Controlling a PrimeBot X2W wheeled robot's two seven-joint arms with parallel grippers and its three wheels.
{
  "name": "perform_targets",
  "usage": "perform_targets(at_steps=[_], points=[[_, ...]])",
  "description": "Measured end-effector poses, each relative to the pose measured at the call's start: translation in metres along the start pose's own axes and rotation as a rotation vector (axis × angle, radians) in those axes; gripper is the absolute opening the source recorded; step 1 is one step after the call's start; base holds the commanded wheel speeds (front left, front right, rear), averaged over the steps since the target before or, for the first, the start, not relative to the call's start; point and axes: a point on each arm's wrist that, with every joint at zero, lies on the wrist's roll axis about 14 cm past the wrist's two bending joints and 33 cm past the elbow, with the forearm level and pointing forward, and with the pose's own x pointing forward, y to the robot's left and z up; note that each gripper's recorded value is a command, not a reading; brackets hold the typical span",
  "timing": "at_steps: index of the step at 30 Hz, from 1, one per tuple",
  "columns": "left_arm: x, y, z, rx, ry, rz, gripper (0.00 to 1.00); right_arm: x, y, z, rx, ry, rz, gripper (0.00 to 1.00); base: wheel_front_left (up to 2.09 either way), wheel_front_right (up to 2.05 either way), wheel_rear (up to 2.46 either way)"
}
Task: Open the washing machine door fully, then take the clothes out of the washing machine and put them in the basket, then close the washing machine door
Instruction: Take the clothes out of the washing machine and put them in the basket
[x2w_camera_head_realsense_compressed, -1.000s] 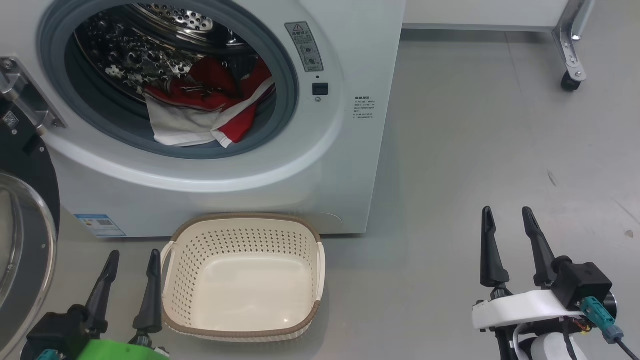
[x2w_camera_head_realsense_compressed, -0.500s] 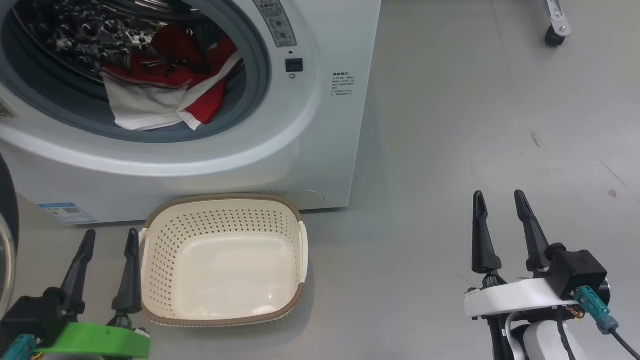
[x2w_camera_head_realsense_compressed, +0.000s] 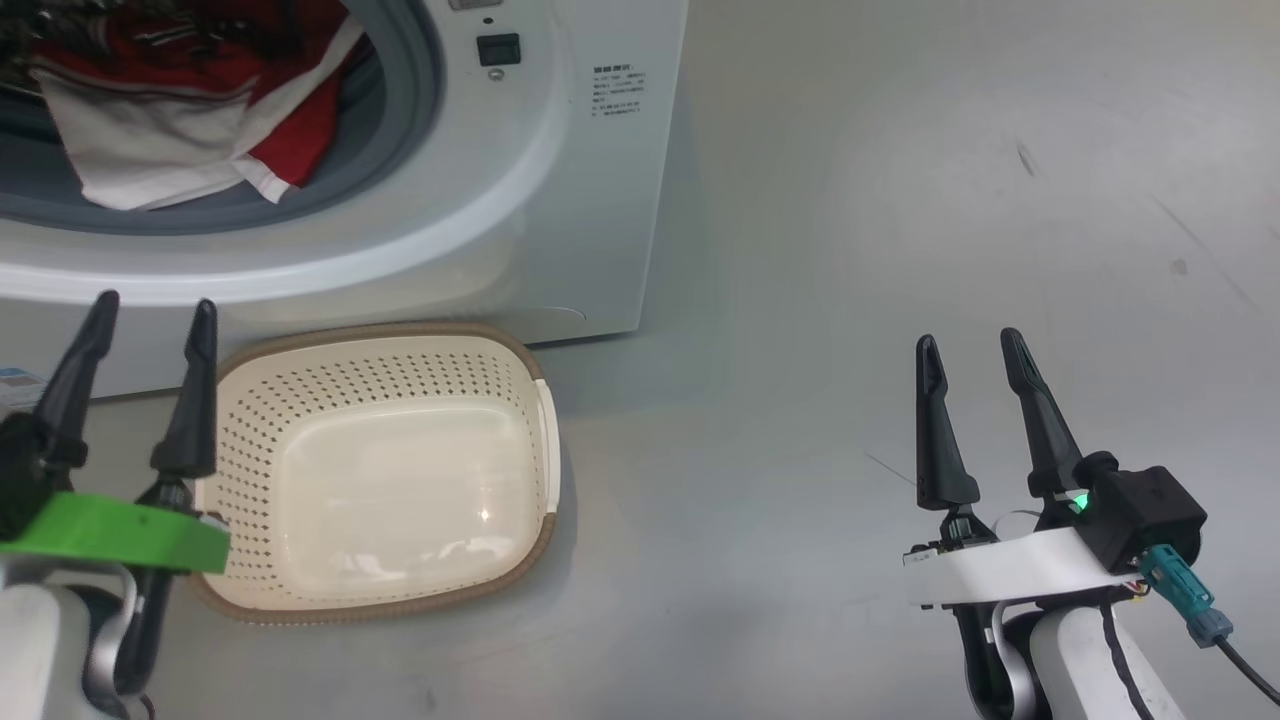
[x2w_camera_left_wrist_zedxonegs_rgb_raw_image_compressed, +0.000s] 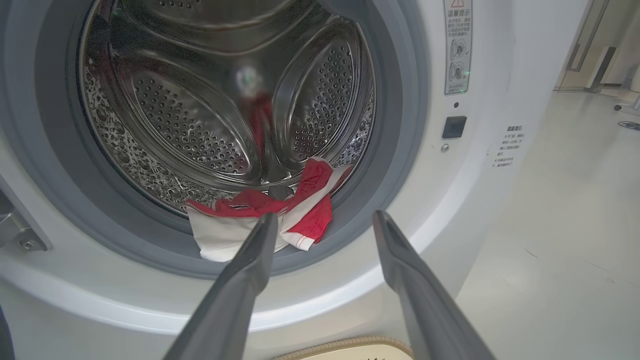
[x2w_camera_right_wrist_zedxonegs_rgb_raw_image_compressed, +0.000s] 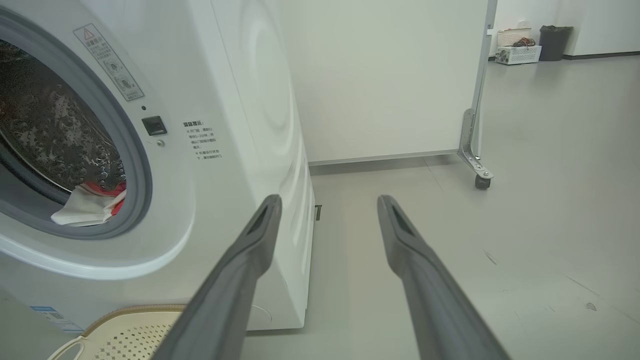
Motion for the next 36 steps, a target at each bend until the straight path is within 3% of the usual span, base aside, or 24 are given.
perform_targets(at_steps=[13,22,36], points=[[0.093,0.015,-0.042,-0.050,0.199,-0.063,1.00,0.015,-0.024,-0.009,-0.021,0.021,-0.078,1.00,0.00,0.00,0.00],[0.131,0.027,-0.078,-0.071,0.358,-0.051,1.00,0.010,-0.041,-0.012,-0.031,0.039,-0.142,1.00,0.00,0.00,0.00],[0.175,0.019,-0.109,-0.025,0.504,-0.093,1.00,0.005,-0.056,-0.011,-0.053,0.048,-0.206,1.00,0.00,0.00,0.00]])
